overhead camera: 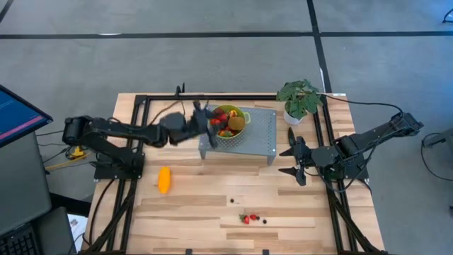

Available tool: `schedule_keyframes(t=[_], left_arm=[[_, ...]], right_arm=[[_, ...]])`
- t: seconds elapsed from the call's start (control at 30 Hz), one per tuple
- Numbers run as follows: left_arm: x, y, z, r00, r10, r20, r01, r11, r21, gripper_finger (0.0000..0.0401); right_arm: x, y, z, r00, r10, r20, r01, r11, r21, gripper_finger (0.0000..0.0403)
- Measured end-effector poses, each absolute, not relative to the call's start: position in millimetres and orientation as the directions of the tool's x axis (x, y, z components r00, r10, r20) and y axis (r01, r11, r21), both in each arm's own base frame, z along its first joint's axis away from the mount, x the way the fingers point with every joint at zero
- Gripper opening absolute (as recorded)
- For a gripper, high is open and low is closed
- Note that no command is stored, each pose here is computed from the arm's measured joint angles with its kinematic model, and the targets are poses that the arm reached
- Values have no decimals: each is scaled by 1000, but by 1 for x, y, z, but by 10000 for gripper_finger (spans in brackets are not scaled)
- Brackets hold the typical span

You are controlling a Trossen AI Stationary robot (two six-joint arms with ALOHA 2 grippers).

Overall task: Pick & Place Fruit
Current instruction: Put the red raspberry into the green strainer bowl on the shelf

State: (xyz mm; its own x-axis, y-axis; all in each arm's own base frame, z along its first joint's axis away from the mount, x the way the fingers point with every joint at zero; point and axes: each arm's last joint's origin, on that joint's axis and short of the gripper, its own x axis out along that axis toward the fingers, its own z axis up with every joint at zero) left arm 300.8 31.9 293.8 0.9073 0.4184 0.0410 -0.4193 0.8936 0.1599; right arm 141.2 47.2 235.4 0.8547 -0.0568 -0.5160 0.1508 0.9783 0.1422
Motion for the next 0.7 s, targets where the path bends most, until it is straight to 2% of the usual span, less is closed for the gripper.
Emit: schedule_keyframes(t=[0.3, 0.7], left_arm=[[292, 75, 277, 829, 544, -129, -536, 839, 92, 123], [294, 69, 275, 873, 466, -143, -466, 884, 37, 130]], right_arm=[[141, 47, 235, 855, -57, -516, 151, 978, 142, 302], [141, 47, 235, 855, -57, -516, 151, 978, 142, 302]])
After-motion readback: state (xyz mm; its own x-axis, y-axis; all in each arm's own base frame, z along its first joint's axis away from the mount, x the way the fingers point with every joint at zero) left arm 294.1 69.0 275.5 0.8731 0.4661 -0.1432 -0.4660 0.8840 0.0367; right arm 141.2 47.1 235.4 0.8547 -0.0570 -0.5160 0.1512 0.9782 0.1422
